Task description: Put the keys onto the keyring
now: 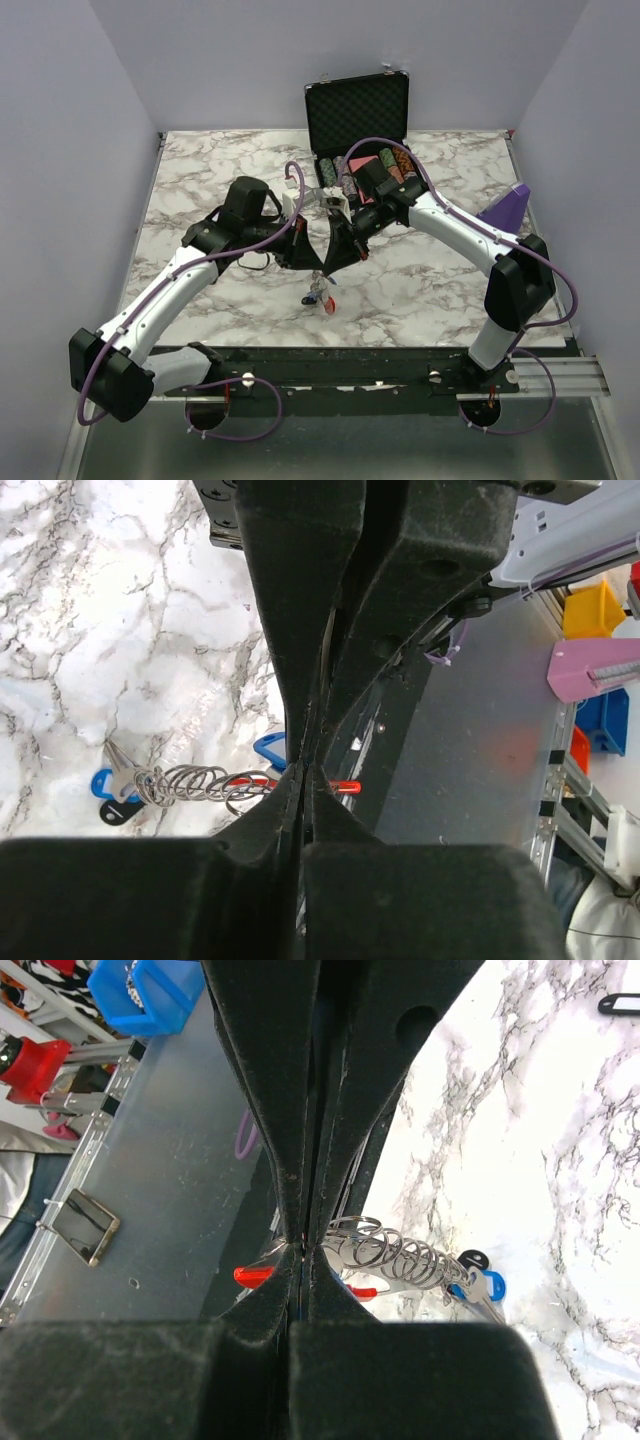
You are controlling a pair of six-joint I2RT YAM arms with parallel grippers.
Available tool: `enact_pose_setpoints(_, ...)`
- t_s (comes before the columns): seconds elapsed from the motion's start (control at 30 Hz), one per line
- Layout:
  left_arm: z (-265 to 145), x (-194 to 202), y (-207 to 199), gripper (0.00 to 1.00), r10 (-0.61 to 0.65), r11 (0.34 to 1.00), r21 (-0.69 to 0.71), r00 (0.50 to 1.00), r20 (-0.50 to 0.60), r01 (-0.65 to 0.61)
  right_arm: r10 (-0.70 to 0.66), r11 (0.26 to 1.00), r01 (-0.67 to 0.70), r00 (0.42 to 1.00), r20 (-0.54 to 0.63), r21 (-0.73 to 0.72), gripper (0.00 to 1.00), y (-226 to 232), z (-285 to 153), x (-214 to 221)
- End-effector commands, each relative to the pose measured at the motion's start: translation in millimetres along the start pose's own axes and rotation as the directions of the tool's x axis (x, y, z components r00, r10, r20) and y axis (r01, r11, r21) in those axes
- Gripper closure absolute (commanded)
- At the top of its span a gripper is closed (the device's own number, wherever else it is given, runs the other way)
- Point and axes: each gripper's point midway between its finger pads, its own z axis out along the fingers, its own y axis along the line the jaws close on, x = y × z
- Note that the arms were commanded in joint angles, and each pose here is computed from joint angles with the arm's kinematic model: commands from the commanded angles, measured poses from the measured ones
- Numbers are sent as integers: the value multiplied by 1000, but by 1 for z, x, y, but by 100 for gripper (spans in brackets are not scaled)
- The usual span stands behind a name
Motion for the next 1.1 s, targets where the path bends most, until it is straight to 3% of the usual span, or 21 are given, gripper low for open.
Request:
enact_pose_setpoints(0.0, -2, 0, -8, 95, 11, 999, 34, 1000, -21, -11, -19, 1000, 19, 1000, 6, -13, 99, 3, 2, -7)
enact_pose_setpoints(0.17, -3, 2, -6, 76, 13, 1000, 22, 999, -31, -13, -18, 1000, 18, 1000, 5, -15, 99, 2, 3, -7)
enact_pose_setpoints(0.3, -3, 2, -8, 75, 15, 999, 29, 999, -37, -14, -18, 1000, 18, 1000, 5, -15, 99, 3, 3, -6)
enact_pose_setpoints(0.43, -3, 2, -8, 79, 14, 999, 40, 999, -45, -12, -19, 1000, 19, 1000, 7, -17, 99, 4, 2, -7)
enact_pose_setpoints(0.57, -2, 4, -12, 100, 14, 998, 65, 998, -54, -10, -18, 1000, 18, 1000, 6, -18, 99, 3, 3, -7)
enact_pose_setpoints(0.73, -4, 4, -14, 100, 44, 997, 70, 998, -36, -42, -18, 1000, 18, 1000, 9, -22, 99, 4, 3, -7)
enact_pose_setpoints(0.9, -7, 0, -14, 100, 91, 994, 58, 993, 76, -96, -15, 999, 16, 1000, 26, -41, 73, 8, 3, -10)
enact_pose_setpoints(1.07, -12, 4, -19, 100, 208, 968, 79, 934, 290, -240, -14, 997, 17, 999, 44, -69, 54, 14, 3, -14)
